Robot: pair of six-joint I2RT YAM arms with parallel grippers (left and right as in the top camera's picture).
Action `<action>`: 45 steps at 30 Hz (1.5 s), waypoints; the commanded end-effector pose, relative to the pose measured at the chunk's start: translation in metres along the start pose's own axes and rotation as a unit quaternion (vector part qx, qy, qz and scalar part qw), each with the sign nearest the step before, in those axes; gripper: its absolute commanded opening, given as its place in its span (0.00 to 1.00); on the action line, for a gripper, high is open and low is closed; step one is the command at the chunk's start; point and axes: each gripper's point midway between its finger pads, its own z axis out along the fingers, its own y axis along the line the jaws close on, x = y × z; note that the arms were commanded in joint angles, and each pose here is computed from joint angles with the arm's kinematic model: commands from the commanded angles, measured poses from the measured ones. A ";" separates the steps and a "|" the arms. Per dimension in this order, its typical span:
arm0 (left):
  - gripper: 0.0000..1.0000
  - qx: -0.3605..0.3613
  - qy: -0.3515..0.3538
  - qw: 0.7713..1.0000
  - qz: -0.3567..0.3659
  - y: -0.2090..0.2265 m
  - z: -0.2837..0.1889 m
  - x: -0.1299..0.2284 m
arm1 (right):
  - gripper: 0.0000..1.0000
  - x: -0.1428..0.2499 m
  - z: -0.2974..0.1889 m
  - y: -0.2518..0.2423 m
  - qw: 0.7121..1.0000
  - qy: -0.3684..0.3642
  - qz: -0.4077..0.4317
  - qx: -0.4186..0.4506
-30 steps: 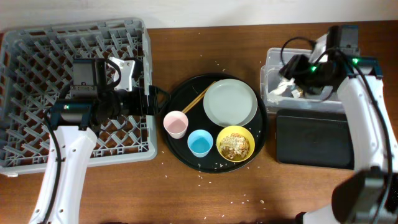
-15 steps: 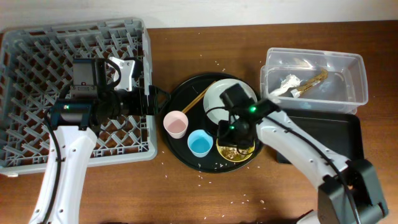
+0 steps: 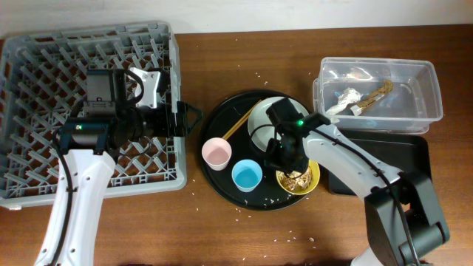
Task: Sort waste into correct bins and load items into the dishwasher rack
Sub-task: 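Grasp the yellow bowl with the right gripper and lift it, then tip the yellow bowl over the black tray to dump food scraps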
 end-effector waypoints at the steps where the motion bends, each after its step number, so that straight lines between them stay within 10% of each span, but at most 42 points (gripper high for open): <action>1: 1.00 0.009 -0.008 1.000 0.010 -0.006 -0.005 -0.006 | 0.04 -0.015 -0.041 0.017 0.997 -0.037 -0.058 -0.019; 7: 1.00 0.009 -0.008 1.000 0.010 -0.006 -0.005 -0.006 | 0.04 -0.030 -0.138 0.013 0.985 -0.037 -0.116 -0.123; 11: 1.00 0.009 -0.008 1.000 0.010 -0.006 -0.005 -0.006 | 0.04 -0.060 -0.148 -0.074 0.974 -0.033 -0.056 -0.216; 18: 1.00 0.009 -0.008 1.000 0.010 -0.006 -0.005 -0.006 | 0.04 -0.076 -0.166 -0.166 0.815 -0.233 0.021 -0.531; 26: 1.00 0.009 -0.008 1.000 0.010 -0.006 -0.005 -0.006 | 0.04 -0.075 -0.192 -0.160 0.767 -0.269 0.003 -0.583; 30: 1.00 0.009 -0.008 1.000 0.010 -0.006 -0.005 -0.006 | 0.04 -0.084 -0.170 -0.165 0.805 -0.226 0.039 -0.547; 31: 1.00 0.009 -0.008 1.000 0.010 -0.006 -0.005 -0.006 | 0.04 -0.079 -0.194 -0.153 0.764 -0.249 0.009 -0.595; 35: 1.00 0.009 -0.008 1.000 0.010 -0.006 -0.005 -0.006 | 0.04 -0.071 -0.151 -0.159 0.845 -0.161 0.084 -0.503; 38: 1.00 0.009 -0.008 1.000 0.010 -0.006 -0.005 -0.006 | 0.04 -0.066 -0.165 -0.143 0.829 -0.163 0.055 -0.532; 42: 1.00 0.009 -0.008 1.000 0.010 -0.006 -0.005 -0.006 | 0.04 -0.004 -0.132 -0.077 0.961 -0.029 -0.116 -0.249; 45: 1.00 0.009 -0.008 1.000 0.010 -0.006 -0.005 -0.006 | 0.04 0.040 -0.075 -0.020 0.973 0.032 -0.206 -0.103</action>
